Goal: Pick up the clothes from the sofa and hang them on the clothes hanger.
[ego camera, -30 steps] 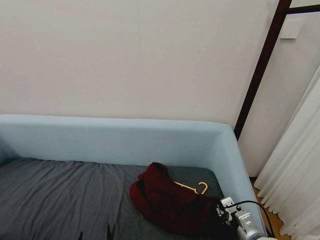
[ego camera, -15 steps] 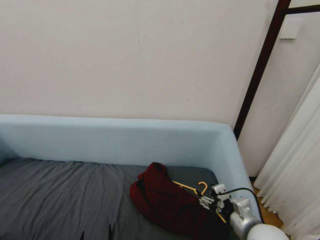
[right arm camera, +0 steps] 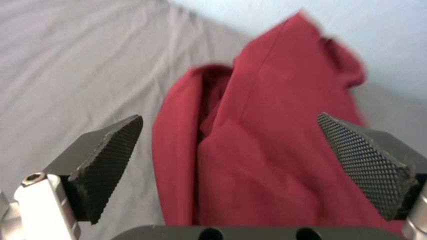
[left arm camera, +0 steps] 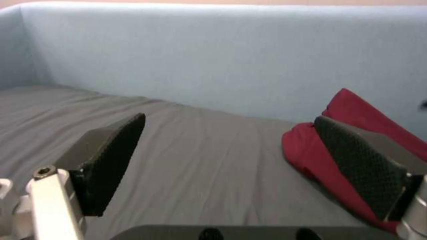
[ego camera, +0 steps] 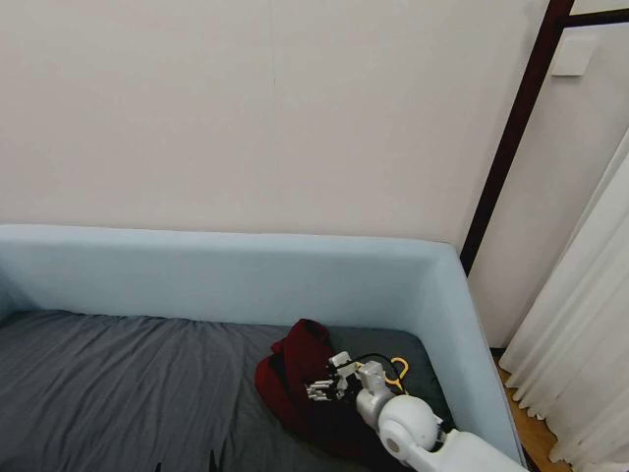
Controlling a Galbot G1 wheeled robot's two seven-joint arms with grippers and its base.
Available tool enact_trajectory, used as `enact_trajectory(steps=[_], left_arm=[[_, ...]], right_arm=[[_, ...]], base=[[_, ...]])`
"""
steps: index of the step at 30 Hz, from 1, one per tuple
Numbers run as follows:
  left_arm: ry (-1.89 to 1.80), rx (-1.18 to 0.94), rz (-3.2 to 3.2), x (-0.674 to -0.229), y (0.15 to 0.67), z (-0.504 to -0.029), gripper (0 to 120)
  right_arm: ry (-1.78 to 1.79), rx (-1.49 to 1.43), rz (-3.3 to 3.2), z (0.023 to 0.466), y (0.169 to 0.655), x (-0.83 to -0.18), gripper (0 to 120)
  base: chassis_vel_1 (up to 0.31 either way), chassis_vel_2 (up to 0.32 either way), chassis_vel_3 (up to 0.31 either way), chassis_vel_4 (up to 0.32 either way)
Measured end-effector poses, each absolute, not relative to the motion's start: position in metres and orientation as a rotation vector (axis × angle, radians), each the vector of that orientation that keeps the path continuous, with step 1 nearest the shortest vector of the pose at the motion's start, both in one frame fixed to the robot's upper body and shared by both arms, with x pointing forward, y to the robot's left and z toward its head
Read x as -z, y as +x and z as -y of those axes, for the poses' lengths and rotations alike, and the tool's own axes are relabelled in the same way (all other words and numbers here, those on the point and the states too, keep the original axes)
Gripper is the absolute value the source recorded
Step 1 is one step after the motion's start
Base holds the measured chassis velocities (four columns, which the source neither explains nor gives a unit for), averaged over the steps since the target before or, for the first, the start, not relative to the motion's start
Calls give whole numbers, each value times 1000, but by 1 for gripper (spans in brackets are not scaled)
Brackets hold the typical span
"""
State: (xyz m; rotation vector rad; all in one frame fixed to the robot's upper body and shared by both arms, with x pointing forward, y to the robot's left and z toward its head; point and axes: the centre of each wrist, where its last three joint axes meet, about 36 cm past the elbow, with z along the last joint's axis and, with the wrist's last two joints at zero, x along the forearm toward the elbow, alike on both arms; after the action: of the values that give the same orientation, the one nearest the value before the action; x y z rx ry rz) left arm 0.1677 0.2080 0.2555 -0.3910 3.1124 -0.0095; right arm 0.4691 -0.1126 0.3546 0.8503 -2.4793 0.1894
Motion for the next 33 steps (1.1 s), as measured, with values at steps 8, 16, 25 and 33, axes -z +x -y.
enact_trajectory(steps=[8, 16, 25, 33], left_arm=[[-410, -4, -3106, -258, 164, -211, 100], [-413, -1, -3101, -260, 161, -208, 100], [-401, -19, -3104, -256, 161, -211, 100], [-401, -18, -3103, -254, 163, -212, 100]], right_arm=[[829, -316, 2440, 92, 482, -284, 100], [804, -340, 2452, 89, 489, -260, 95], [801, -356, 2450, 87, 490, -253, 66], [794, -375, 2449, 93, 488, -251, 35]], base=[[0, 0, 0, 0], [0, 0, 0, 0], [0, 0, 0, 0], [0, 0, 0, 0]])
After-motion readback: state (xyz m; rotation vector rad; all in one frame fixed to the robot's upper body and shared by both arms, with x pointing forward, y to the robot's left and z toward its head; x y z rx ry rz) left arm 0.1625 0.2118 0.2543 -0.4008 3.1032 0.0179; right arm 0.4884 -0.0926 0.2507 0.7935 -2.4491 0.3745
